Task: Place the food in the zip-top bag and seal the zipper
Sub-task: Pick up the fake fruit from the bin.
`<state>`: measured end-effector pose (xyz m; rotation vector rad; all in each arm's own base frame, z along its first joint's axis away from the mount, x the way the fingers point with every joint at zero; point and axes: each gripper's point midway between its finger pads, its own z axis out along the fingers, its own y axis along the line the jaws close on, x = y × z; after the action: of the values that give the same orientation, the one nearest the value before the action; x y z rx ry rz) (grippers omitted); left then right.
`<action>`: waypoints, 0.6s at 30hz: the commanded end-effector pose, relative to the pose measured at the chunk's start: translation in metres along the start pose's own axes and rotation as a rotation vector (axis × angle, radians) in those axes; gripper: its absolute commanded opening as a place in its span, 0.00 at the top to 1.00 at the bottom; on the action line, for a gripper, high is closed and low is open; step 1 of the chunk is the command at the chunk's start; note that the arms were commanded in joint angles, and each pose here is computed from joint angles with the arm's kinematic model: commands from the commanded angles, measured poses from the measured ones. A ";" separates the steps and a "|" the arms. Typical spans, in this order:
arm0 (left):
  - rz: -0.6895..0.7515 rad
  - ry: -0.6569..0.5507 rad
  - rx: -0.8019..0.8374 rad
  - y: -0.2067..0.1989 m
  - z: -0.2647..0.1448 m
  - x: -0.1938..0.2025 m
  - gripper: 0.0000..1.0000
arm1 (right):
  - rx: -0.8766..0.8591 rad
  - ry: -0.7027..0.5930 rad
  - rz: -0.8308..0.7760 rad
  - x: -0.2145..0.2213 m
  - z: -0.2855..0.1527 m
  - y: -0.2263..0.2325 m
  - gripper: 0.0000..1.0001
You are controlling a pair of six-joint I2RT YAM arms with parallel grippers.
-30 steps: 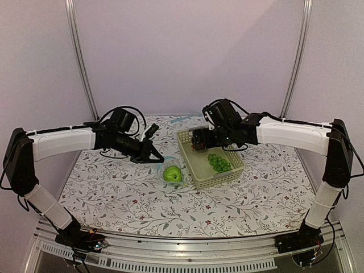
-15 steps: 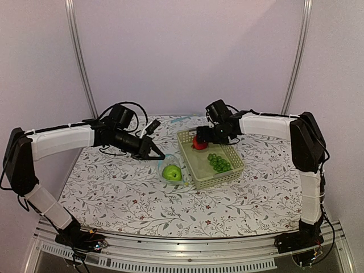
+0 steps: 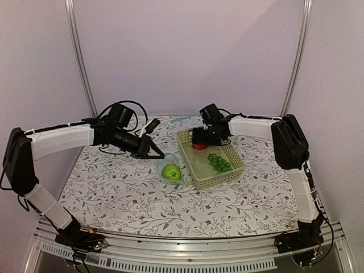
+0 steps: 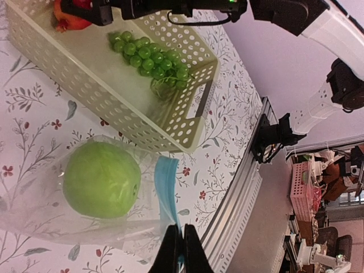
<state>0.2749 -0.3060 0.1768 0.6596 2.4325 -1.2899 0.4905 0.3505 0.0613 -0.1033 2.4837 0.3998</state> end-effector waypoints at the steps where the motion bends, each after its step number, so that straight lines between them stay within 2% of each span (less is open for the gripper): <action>1: 0.014 -0.007 0.005 0.001 -0.003 -0.005 1.00 | 0.032 -0.004 0.027 0.000 0.016 -0.007 0.16; 7: 0.002 -0.014 -0.001 0.001 -0.003 -0.006 1.00 | 0.032 -0.011 0.036 -0.002 0.018 -0.008 0.32; 10: -0.025 -0.030 -0.001 0.000 -0.004 -0.009 1.00 | 0.007 -0.027 0.028 -0.009 0.007 -0.002 0.35; 15: -0.084 -0.051 0.018 -0.005 -0.006 -0.012 1.00 | -0.067 -0.081 -0.015 -0.029 -0.039 0.012 0.37; 18: -0.093 -0.048 0.024 -0.011 -0.004 -0.009 1.00 | -0.097 -0.127 -0.044 -0.041 -0.083 0.016 0.36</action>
<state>0.2788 -0.3080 0.1805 0.5621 2.4578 -1.3249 0.4826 0.3458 0.0685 -0.1166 2.4763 0.4121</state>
